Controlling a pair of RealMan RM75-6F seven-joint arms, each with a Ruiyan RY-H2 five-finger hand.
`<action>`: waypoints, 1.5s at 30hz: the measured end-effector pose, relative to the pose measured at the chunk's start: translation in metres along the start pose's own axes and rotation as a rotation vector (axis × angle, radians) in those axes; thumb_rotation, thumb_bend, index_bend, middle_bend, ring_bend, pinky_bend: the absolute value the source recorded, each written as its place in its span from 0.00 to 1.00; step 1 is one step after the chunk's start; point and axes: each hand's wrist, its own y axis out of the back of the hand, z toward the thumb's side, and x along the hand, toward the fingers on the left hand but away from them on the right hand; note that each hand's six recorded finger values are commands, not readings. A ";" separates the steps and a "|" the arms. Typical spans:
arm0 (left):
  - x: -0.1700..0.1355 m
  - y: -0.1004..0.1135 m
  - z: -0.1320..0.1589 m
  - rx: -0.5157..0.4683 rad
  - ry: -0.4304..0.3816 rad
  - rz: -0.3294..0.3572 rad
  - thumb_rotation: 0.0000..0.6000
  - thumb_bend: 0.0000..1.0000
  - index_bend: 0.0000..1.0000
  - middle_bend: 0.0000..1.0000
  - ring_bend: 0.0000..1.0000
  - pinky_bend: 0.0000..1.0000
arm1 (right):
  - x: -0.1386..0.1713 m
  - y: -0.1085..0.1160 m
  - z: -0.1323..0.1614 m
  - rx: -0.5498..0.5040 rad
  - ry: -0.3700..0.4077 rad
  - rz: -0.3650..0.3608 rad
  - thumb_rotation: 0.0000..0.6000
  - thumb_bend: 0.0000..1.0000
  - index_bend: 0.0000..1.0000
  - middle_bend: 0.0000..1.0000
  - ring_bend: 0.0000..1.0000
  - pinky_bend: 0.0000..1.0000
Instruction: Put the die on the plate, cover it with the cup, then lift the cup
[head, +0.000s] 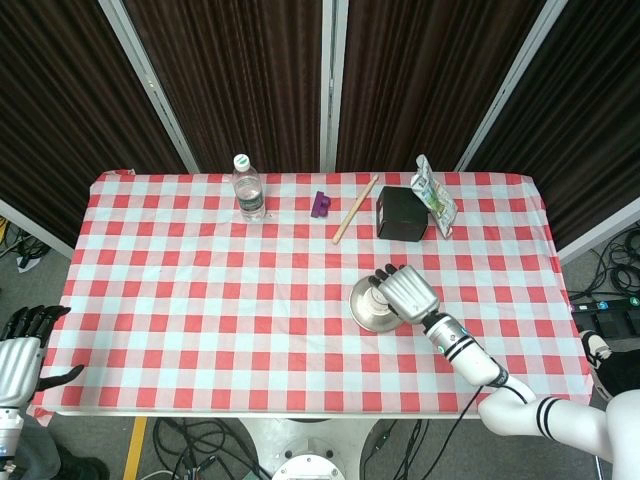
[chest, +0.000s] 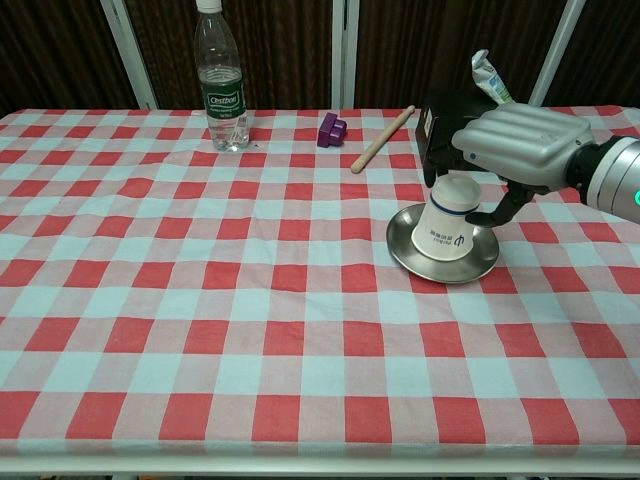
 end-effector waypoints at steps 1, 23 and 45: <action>0.000 0.000 0.000 0.000 -0.001 0.000 1.00 0.07 0.19 0.17 0.11 0.09 | 0.002 0.001 0.004 -0.004 0.014 0.000 1.00 0.32 0.51 0.45 0.32 0.59; 0.001 -0.001 0.000 -0.001 -0.007 -0.001 1.00 0.07 0.19 0.17 0.11 0.09 | -0.001 0.009 -0.004 0.023 0.004 -0.026 1.00 0.32 0.51 0.44 0.32 0.57; 0.000 -0.001 0.000 0.000 -0.002 -0.004 1.00 0.07 0.19 0.17 0.11 0.09 | 0.003 -0.001 0.007 0.010 0.048 -0.016 1.00 0.32 0.51 0.44 0.32 0.56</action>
